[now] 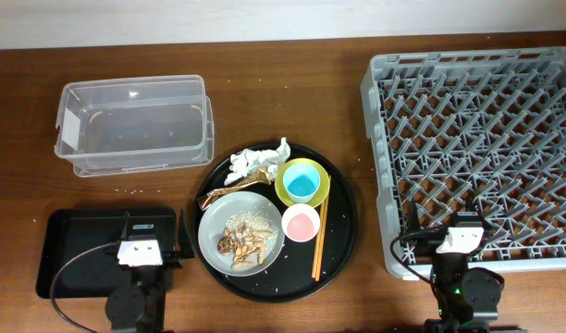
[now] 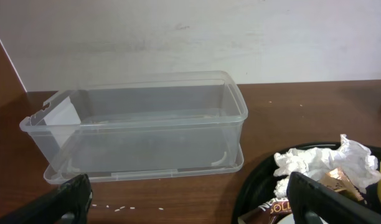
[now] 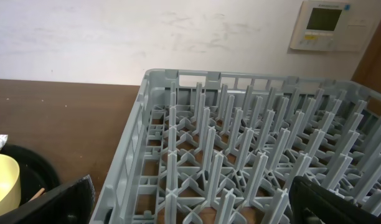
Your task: Sort waste into correct bins and load items into the dishwasher rack
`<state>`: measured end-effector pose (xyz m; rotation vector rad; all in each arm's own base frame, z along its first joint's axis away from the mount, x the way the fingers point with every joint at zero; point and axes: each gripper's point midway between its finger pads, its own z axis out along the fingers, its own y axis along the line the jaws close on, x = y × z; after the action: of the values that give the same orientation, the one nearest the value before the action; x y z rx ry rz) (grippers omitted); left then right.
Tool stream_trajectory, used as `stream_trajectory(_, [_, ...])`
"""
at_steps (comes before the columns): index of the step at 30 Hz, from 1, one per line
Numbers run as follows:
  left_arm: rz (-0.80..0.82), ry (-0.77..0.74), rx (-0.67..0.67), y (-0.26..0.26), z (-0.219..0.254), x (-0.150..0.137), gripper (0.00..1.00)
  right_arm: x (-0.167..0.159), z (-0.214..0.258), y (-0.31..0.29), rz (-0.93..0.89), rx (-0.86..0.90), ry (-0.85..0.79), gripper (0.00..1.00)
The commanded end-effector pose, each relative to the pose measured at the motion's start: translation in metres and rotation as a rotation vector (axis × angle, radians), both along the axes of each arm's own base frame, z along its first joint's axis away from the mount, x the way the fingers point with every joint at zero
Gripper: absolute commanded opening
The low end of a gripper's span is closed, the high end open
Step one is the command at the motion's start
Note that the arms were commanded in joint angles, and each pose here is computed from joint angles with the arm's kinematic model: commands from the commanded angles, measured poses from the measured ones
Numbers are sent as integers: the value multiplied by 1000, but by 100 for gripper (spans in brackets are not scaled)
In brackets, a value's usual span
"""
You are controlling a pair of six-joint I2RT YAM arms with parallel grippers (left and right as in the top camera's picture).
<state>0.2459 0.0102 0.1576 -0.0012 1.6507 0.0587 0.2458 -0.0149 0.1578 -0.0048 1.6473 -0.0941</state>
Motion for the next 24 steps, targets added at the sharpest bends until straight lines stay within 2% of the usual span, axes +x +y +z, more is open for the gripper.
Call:
stream_trajectory(1, [6,2,16,1,-2,0,99,0,-3,0,2,-5,5,98])
stream_trajectory(19, [6,2,16,1,-2,0,99,0,-2,0,3,-5,2,98])
stream_trajectory(22, [6,2,17,1,-2,0,99,0,2,26,156,11,-13,98])
stream_trajectory(24, [6,2,17,1,-2,0,99,-13,15,77,459,123,-47,98])
